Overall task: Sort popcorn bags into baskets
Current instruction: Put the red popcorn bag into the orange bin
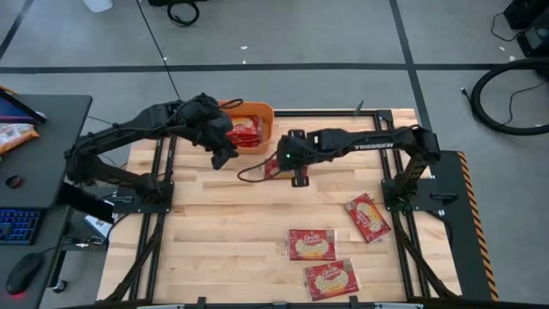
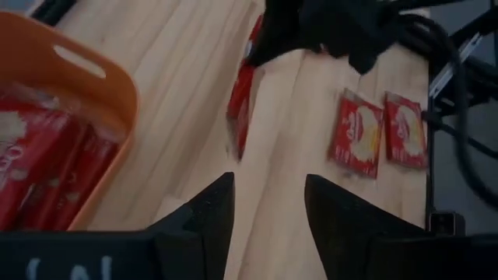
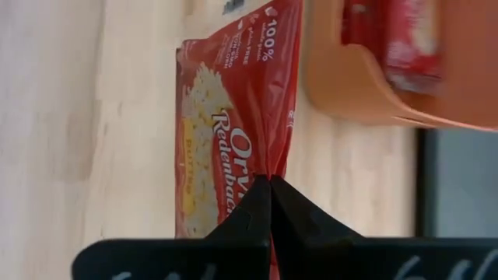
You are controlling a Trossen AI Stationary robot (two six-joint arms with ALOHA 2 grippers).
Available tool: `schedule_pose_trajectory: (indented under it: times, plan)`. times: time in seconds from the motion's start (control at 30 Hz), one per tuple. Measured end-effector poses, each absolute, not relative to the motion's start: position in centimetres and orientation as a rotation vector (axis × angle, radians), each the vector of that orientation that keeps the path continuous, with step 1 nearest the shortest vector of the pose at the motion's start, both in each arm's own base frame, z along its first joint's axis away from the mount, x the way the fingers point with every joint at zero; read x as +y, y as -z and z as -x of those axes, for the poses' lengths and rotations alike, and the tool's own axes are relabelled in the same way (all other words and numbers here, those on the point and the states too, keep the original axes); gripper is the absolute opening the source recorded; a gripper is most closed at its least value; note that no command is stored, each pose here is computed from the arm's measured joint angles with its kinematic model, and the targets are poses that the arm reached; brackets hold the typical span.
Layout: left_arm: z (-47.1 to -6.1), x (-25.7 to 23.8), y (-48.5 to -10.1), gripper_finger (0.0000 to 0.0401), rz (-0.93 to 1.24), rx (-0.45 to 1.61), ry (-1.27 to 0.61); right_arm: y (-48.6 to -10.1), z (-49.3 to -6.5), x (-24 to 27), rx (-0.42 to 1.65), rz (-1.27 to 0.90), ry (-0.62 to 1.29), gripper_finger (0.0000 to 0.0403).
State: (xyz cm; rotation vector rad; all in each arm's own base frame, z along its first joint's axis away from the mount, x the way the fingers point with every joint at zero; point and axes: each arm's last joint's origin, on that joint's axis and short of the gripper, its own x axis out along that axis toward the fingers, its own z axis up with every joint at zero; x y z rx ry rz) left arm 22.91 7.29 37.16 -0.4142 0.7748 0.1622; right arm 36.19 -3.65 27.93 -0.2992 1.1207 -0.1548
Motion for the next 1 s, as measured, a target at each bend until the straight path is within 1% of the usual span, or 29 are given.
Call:
schedule_pose_trajectory:
  times: [0.17, 0.3, 0.4, 0.6, 0.8, 0.93, 1.0]
  plan:
    - [-24.7, 7.8, -36.2, 0.0195, 0.438, 0.778, -0.131, -31.6, -35.9, -4.2, 1.113, 0.293, 0.240, 0.0001]
    - [-25.8, 8.1, -36.2, 0.0222, 0.426, 0.721, -0.115, -34.7, -35.8, -4.5, 1.049, 0.303, 0.285, 0.0000]
    - [-26.4, 8.3, -36.4, 0.0234, 0.412, 0.676, -0.112, -36.8, -35.7, -4.6, 1.001, 0.324, 0.285, 0.0000]
    - [-26.7, 8.7, -37.0, 0.0238, 0.375, 0.601, -0.152, -40.4, -35.3, -4.6, 0.905, 0.389, 0.283, 0.0000]
    - [-26.9, 8.8, -37.3, 0.0238, 0.358, 0.564, -0.163, -42.7, -34.8, -4.6, 0.842, 0.434, 0.279, 0.0001]
    - [-26.6, 8.7, -37.6, 0.0238, 0.347, 0.549, -0.160, -43.0, -34.1, -4.8, 0.883, 0.443, 0.277, 0.0001]
    - [-26.1, 8.6, -38.7, 0.0238, 0.322, 0.512, -0.157, -42.8, -33.7, -5.0, 0.935, 0.443, 0.271, 0.0001]
